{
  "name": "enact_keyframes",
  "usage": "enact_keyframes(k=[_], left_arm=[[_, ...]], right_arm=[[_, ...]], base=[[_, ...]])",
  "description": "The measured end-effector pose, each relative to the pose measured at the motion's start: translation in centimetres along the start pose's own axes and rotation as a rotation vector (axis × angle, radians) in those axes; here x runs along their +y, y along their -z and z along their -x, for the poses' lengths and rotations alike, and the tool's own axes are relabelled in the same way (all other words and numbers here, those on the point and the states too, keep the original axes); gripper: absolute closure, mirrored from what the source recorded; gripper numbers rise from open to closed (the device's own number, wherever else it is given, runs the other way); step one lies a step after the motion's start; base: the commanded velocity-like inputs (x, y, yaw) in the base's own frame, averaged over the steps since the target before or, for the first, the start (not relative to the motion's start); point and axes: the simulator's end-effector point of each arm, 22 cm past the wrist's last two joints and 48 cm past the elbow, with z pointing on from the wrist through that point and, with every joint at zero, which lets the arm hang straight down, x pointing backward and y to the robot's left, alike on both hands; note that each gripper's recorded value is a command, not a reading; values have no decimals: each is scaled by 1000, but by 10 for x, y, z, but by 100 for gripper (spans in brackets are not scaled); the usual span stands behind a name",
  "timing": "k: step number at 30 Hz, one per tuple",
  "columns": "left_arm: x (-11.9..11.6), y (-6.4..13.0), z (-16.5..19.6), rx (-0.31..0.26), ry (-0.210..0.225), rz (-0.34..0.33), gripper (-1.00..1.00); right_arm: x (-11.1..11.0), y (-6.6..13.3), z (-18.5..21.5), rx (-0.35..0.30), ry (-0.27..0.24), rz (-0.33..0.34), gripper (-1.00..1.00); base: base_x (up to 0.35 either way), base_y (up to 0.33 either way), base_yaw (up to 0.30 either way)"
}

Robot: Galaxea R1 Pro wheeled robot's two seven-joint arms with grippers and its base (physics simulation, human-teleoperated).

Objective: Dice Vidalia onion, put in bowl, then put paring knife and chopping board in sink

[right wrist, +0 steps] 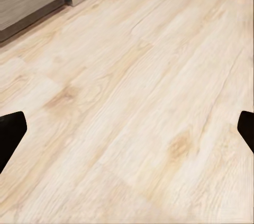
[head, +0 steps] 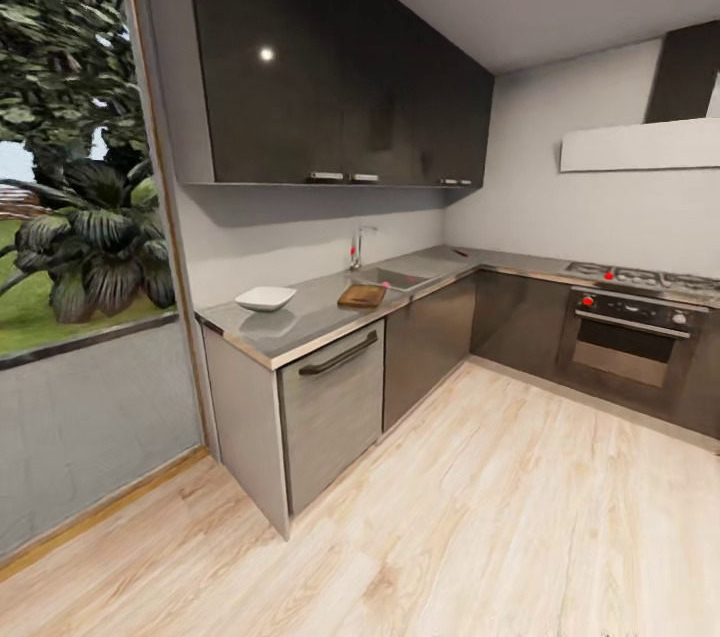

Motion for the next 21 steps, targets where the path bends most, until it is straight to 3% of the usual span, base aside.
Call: enact_keyframes(k=[14, 21], left_arm=[[0, 17, 14, 2, 2, 1, -100], [0, 25, 21, 1, 2, 1, -100]], right_arm=[[0, 12, 18, 3, -1, 1, -100], [-1, 19, 15, 28, 2, -2, -100]], base=[[0, 0, -23], [0, 0, 179]])
